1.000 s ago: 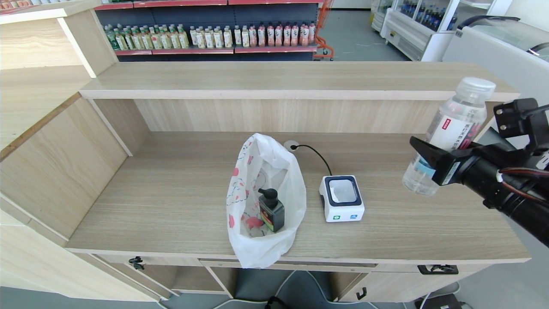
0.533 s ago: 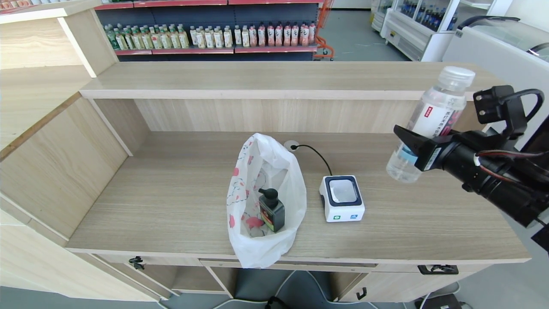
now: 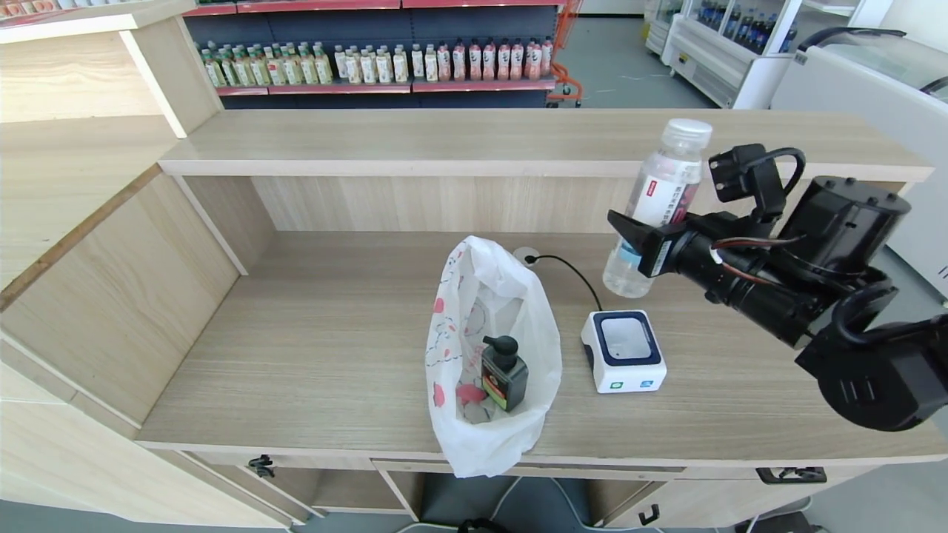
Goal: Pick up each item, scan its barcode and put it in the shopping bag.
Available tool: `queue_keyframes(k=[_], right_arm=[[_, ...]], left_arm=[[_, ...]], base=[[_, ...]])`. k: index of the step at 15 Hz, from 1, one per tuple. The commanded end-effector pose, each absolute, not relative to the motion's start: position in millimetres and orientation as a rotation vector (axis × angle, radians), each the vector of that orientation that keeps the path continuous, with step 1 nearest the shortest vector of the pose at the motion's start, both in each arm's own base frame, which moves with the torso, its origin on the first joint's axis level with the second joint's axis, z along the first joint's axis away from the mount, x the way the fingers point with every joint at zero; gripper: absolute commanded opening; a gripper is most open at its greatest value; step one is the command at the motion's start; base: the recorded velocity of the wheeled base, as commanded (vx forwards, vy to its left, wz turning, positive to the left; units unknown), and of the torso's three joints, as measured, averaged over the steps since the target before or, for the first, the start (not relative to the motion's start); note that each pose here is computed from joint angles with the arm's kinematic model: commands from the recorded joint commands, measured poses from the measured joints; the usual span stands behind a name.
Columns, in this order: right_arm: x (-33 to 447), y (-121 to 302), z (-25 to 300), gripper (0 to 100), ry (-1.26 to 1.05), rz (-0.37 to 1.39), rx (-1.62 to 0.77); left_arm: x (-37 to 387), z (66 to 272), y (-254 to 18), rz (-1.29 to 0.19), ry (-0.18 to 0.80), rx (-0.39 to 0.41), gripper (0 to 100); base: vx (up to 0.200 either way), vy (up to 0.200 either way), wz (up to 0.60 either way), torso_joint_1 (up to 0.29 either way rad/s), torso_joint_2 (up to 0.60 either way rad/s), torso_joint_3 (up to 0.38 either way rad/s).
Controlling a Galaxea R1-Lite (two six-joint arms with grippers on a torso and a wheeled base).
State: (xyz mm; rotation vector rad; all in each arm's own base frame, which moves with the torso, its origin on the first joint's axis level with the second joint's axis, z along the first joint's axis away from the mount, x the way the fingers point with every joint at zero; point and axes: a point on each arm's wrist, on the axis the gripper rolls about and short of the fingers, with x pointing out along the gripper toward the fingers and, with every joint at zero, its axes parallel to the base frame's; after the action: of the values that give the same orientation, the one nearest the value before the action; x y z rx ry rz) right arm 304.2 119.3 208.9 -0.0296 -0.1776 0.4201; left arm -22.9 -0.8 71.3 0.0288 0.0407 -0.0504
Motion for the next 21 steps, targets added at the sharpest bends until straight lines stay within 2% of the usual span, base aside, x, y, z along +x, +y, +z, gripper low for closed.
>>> queue_keyframes(k=[1, 5, 6, 7, 9, 17, 21], right_arm=[[307.2, 130.8, 188.4, 0, -0.131, 0.45, -0.034], [290.4, 152.1, 143.4, 0, -0.131, 0.531, -0.04], [290.4, 152.1, 143.4, 0, -0.131, 0.531, -0.04], [283.1, 164.7, 123.0, 0, -0.16, 0.571, -0.075], [286.4, 167.9, 105.8, 0, -0.131, 0.58, -0.143], [315.3, 179.5, 76.3, 0, -0.102, 0.614, -0.163], [340.0, 180.8, 77.8, 0, -0.16, 0.618, -0.145]], left_arm=[[-22.9, 71.2, -0.8, -0.051, 0.041, 0.028, 100], [-22.9, 71.2, -0.8, -0.051, 0.041, 0.03, 100], [-22.9, 71.2, -0.8, -0.051, 0.041, 0.03, 100], [-22.9, 71.2, -0.8, -0.051, 0.041, 0.028, 100], [-22.9, 71.2, -0.8, -0.05, 0.041, 0.028, 100], [-22.9, 71.2, -0.8, -0.051, 0.041, 0.028, 100], [-22.9, 71.2, -0.8, -0.051, 0.041, 0.03, 100]], base=[[0.0, 0.0, 0.0, 0.0, 0.0, 0.0], [0.0, 0.0, 0.0, 0.0, 0.0, 0.0], [0.0, 0.0, 0.0, 0.0, 0.0, 0.0], [0.0, 0.0, 0.0, 0.0, 0.0, 0.0], [0.0, 0.0, 0.0, 0.0, 0.0, 0.0], [0.0, 0.0, 0.0, 0.0, 0.0, 0.0], [0.0, 0.0, 0.0, 0.0, 0.0, 0.0]])
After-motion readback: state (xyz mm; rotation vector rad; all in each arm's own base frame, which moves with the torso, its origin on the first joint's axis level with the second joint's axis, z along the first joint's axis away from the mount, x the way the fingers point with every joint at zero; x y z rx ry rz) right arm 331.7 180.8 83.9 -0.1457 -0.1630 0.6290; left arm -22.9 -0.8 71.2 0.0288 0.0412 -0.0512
